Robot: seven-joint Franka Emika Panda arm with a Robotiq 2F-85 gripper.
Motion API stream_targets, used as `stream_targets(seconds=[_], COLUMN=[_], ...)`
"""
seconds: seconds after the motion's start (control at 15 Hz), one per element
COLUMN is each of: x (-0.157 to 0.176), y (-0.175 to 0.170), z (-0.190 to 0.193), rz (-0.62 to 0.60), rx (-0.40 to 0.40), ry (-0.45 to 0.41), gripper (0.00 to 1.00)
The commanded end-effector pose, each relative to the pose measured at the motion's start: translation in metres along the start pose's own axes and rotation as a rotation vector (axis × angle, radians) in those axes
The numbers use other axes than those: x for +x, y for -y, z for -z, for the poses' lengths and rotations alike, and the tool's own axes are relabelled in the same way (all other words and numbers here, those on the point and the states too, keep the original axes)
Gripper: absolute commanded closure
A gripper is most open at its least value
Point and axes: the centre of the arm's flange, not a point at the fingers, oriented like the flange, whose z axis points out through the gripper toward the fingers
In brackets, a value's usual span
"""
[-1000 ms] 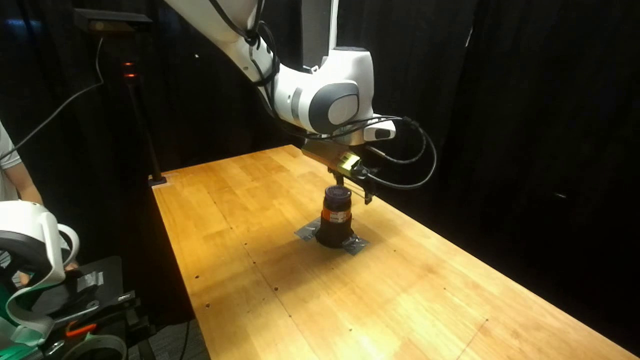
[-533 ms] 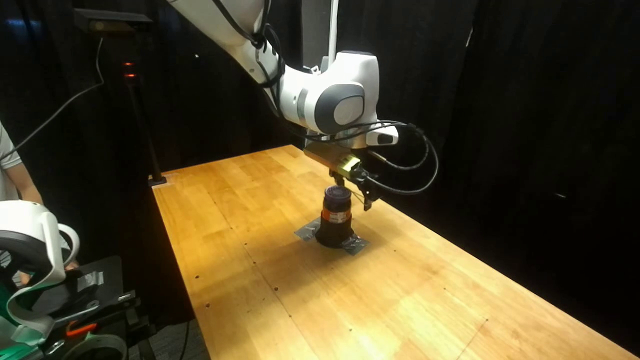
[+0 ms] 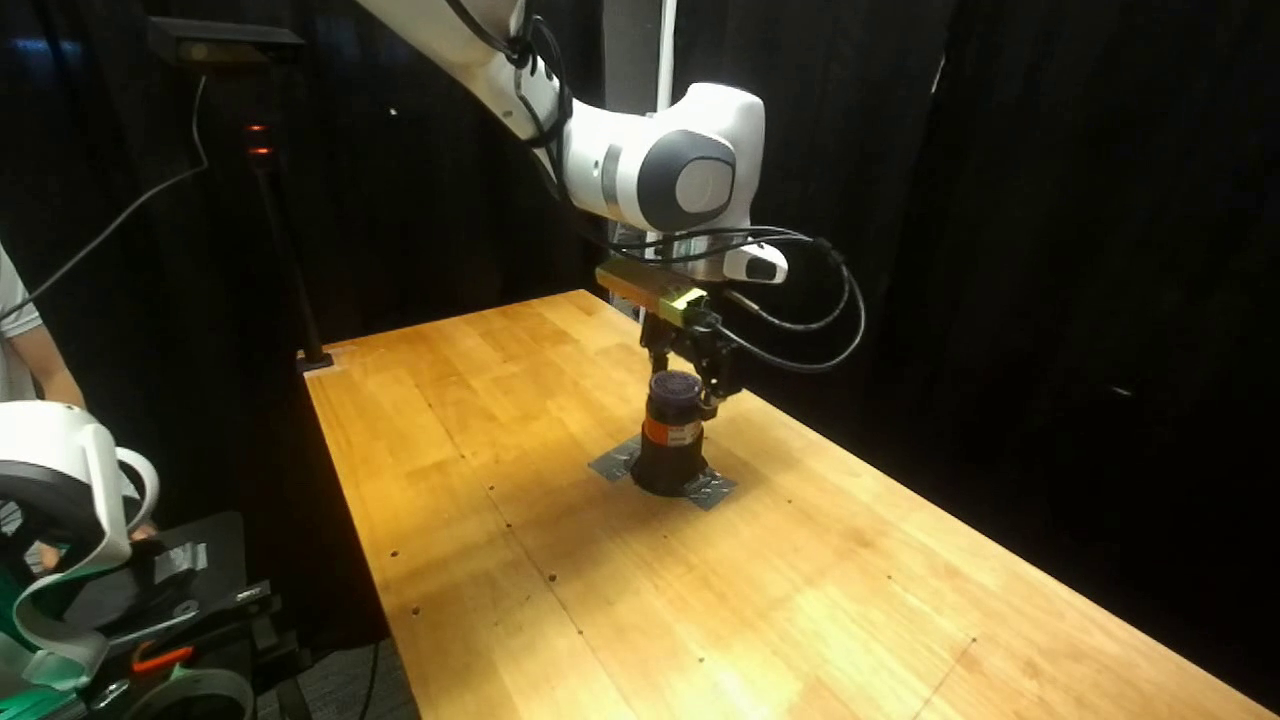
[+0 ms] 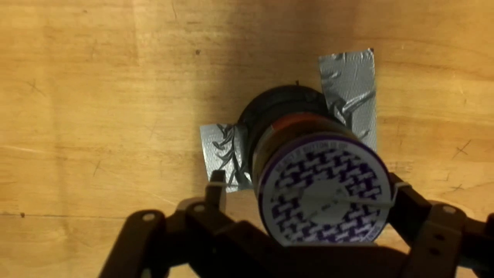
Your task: Put the rubber band on the cup
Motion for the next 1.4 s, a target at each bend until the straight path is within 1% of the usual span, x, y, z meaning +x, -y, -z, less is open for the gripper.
stream_targets(seconds=[0.0, 0.13, 0.33, 0.53, 0.8, 0.87, 0.93, 1.0, 1.13, 1.2, 1.33], x=[-0.003, -0.007, -0.015, -0.027, -0.053, -0.064, -0.07, -0.082, -0.101, -0.109, -0.124], y=[-0.01, -0.013, -0.02, -0.029, -0.038, -0.04, -0.041, -0.043, -0.046, -0.048, -0.051], z=[0.0, -0.004, -0.006, -0.01, -0.02, -0.02, -0.022, -0.021, -0.02, -0.02, -0.02], rz=[0.019, 0.035, 0.058, 0.06, 0.08, 0.092, 0.102, 0.12, 0.149, 0.161, 0.167], rx=[0.025, 0.037, 0.053, 0.049, 0.033, 0.029, 0.028, 0.032, 0.04, 0.04, 0.049], ry=[0.16, 0.22, 0.248, 0.216, 0.169, 0.152, 0.136, 0.118, 0.078, 0.052, -0.056], gripper=[0.0, 0.0, 0.0, 0.0, 0.01, 0.25, 0.26, 0.3, 0.45, 0.55, 0.7])
